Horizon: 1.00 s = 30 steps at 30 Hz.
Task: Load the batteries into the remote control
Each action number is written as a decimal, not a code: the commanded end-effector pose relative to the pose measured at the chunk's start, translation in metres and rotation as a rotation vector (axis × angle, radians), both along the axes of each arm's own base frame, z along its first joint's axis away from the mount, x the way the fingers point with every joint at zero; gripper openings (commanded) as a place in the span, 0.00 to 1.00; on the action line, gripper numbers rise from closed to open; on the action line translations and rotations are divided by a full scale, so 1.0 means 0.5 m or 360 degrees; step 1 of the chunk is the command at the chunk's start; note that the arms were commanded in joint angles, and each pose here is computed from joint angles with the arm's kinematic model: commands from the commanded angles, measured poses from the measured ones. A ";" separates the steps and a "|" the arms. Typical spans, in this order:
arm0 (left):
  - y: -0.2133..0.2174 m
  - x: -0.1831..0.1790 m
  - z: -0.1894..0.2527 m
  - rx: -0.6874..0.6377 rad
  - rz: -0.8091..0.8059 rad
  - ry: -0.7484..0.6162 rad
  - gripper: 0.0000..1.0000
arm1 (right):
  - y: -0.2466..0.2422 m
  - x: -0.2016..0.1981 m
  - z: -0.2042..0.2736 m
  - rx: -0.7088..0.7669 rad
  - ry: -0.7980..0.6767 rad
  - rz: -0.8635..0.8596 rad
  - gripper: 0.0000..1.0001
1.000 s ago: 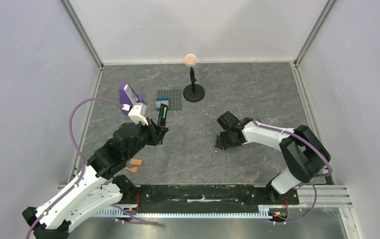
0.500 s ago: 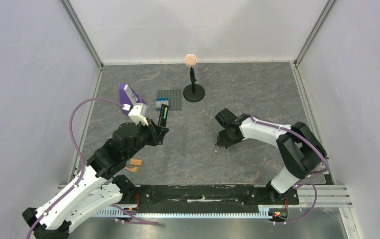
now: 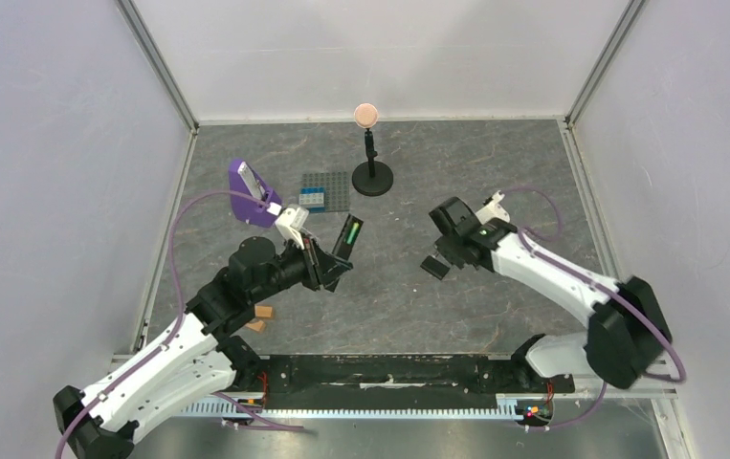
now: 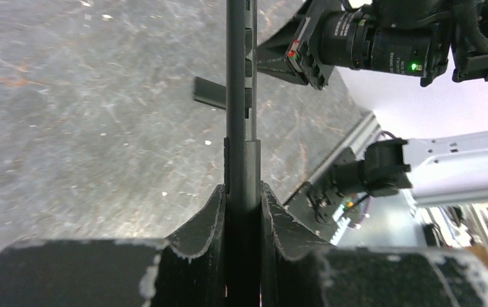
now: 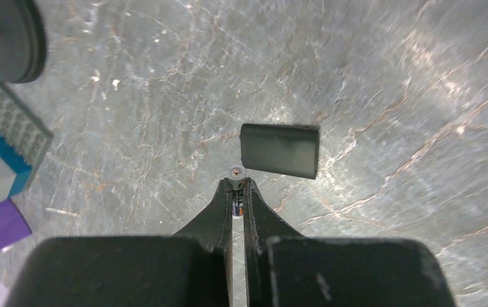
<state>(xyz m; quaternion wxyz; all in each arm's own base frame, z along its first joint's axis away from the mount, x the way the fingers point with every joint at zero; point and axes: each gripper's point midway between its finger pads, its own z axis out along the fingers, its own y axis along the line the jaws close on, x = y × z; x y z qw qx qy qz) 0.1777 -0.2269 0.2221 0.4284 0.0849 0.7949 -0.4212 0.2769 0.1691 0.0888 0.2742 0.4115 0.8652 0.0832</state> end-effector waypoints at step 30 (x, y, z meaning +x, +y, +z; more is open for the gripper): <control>-0.124 0.005 0.091 -0.0981 -0.0188 0.0275 0.02 | 0.284 -0.076 0.522 0.0536 -0.1421 0.1485 0.00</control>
